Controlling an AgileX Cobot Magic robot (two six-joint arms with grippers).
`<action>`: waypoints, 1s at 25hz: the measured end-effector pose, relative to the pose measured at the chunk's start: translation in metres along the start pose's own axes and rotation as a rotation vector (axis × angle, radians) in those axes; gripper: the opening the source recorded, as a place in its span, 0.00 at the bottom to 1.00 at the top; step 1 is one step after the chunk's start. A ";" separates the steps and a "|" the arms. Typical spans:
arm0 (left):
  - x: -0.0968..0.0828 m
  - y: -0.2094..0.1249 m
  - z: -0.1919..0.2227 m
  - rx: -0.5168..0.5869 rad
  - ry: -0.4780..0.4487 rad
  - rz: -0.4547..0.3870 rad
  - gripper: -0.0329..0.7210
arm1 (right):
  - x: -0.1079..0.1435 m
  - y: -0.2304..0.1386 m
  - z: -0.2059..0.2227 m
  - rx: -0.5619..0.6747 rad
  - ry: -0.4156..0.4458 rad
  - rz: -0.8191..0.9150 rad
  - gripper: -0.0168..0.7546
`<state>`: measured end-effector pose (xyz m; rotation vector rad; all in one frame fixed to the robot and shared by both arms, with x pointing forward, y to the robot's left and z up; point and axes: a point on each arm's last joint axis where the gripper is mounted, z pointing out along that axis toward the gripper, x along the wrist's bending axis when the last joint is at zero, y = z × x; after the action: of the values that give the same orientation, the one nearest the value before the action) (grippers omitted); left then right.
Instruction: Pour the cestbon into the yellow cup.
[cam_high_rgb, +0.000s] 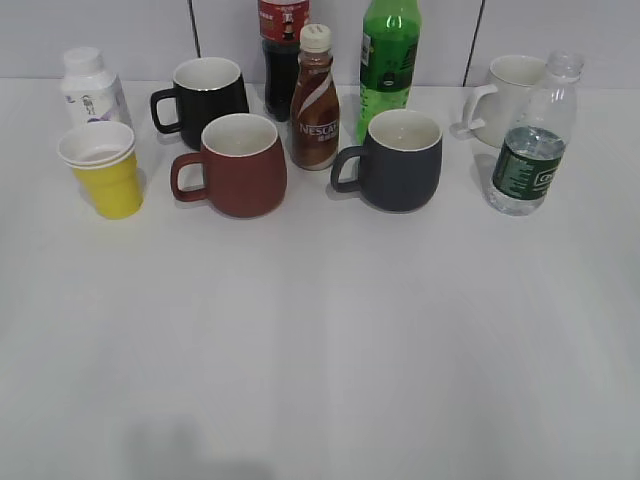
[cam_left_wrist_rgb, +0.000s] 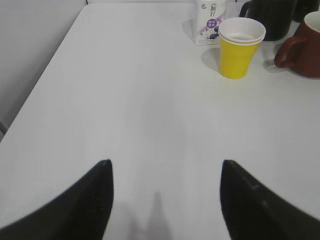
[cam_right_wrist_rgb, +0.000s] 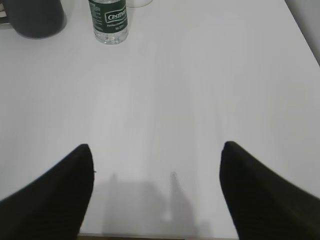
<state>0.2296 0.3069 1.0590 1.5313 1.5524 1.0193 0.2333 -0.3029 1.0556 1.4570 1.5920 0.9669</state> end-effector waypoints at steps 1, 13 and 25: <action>0.000 0.000 0.000 0.000 0.000 0.000 0.72 | 0.000 0.000 0.000 0.000 0.000 0.000 0.78; 0.000 0.000 0.000 0.000 0.000 0.000 0.70 | 0.000 0.000 0.000 0.000 0.000 0.000 0.78; 0.000 0.000 0.000 0.000 0.000 0.000 0.66 | 0.000 0.000 0.000 0.000 0.000 0.000 0.78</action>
<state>0.2296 0.3069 1.0590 1.5313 1.5524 1.0193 0.2333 -0.3029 1.0556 1.4570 1.5920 0.9669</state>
